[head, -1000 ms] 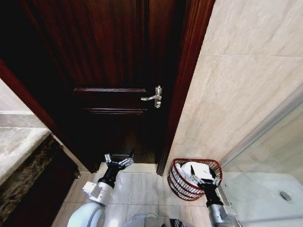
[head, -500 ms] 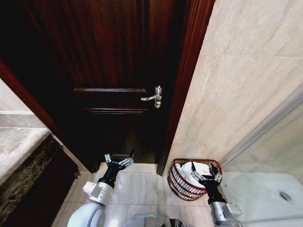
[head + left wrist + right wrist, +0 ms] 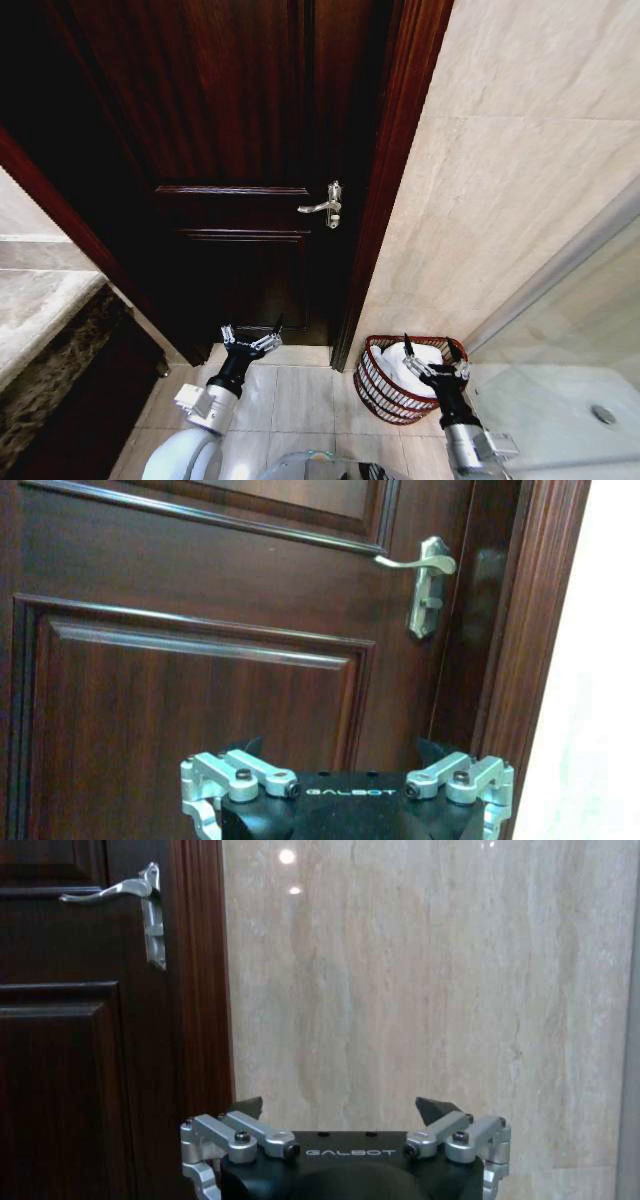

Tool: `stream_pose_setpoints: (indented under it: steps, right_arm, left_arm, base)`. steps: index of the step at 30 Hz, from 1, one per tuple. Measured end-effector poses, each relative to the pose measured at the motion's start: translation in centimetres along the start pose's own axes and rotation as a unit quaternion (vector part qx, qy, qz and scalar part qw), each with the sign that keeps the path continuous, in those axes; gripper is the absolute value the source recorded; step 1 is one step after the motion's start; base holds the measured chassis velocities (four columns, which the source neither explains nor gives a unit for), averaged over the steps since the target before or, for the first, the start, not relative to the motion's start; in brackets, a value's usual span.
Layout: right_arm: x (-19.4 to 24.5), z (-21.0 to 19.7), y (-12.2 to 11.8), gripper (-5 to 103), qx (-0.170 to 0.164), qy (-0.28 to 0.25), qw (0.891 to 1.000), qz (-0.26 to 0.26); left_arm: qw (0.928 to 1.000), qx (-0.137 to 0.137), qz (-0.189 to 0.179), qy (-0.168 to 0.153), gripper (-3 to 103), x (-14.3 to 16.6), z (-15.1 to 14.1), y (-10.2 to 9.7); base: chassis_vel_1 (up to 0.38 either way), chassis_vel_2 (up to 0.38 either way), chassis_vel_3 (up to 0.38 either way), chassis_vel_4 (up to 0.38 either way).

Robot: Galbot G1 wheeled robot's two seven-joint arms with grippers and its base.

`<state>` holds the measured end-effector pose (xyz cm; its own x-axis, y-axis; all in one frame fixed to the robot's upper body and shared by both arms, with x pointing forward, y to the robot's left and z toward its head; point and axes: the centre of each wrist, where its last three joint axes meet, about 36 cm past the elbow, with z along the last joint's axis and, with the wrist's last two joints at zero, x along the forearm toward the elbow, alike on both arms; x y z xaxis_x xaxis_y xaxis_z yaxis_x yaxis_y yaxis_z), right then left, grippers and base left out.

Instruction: Discard the used towel into the hamper.

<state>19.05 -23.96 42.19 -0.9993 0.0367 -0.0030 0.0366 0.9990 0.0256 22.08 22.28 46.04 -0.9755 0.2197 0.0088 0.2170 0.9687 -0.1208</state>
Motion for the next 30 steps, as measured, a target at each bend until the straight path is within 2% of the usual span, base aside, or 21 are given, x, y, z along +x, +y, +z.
stream_pose_setpoints:
  steps: [10, 30]
  right_arm:
    - [-0.22, 0.07, -0.74, 100, 0.036, 0.007, 0.999, -0.007]
    - [-0.21, 0.02, -0.74, 100, 0.037, 0.012, 0.999, -0.01]
  left_arm:
    - [1.0, 0.0, 0.0, 0.0, 100, 0.0, 0.0, 0.0]
    - [1.0, 0.0, 0.0, 0.0, 100, 0.0, 0.0, 0.0]
  base:
    - [0.0, 0.0, 0.0, 0.0]
    - [0.0, 0.0, 0.0, 0.0]
